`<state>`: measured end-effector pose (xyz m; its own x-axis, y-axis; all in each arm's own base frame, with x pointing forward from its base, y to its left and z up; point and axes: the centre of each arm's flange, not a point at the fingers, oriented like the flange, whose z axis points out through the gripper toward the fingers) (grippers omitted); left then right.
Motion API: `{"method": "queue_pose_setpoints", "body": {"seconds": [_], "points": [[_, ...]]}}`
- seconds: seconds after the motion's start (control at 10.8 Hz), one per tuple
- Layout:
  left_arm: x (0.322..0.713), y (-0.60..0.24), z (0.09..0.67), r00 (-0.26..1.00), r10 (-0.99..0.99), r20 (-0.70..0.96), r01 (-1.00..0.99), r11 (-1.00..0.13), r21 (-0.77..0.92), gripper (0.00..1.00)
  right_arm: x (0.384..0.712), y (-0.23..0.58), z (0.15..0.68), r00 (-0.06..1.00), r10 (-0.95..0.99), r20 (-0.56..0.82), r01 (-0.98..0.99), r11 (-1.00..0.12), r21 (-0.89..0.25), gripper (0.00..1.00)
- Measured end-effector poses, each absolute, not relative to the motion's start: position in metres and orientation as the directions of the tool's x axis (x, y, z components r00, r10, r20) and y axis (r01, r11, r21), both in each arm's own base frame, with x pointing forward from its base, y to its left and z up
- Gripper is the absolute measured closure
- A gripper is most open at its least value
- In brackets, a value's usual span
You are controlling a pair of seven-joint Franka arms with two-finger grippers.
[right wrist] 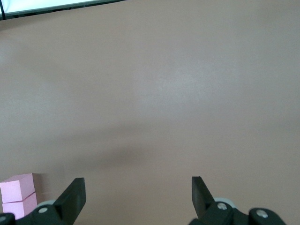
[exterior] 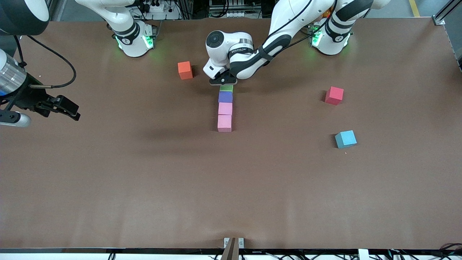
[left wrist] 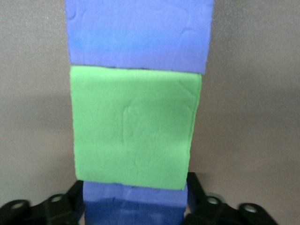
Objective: Arrange blocks into number 1
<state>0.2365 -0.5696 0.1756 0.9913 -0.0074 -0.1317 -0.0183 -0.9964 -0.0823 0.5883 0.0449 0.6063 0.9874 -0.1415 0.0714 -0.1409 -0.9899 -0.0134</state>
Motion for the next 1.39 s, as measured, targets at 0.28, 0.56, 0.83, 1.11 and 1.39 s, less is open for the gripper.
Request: {"method": "queue_pose_setpoints", "body": {"seconds": [0.28,0.56,0.83,1.11,1.39], "points": [[0.242,-0.572,0.181,0.992,-0.001,-0.123,-0.011,-0.997,-0.080,0.00,0.590,0.037,0.605,0.986,-0.154,0.068,-0.154,-0.988,-0.013,0.00],[0.246,-0.571,0.203,0.996,-0.004,-0.089,-0.014,-0.994,-0.112,0.00,0.594,0.029,0.596,0.985,-0.165,0.053,-0.165,-0.986,-0.011,0.00],[0.247,-0.575,0.239,0.999,0.002,-0.051,-0.004,-0.995,-0.102,0.00,0.603,-0.002,0.578,0.992,-0.128,0.025,-0.127,-0.992,-0.006,0.00],[0.264,-0.578,0.271,0.999,0.047,-0.028,0.044,-0.996,-0.083,0.00,0.607,-0.031,0.576,0.989,-0.143,0.028,-0.142,-0.990,-0.007,0.00],[0.343,-0.547,0.310,0.983,0.179,0.030,0.181,-0.982,-0.051,0.00,0.600,-0.033,0.595,0.992,-0.124,0.005,-0.123,-0.992,-0.003,0.00]]}}
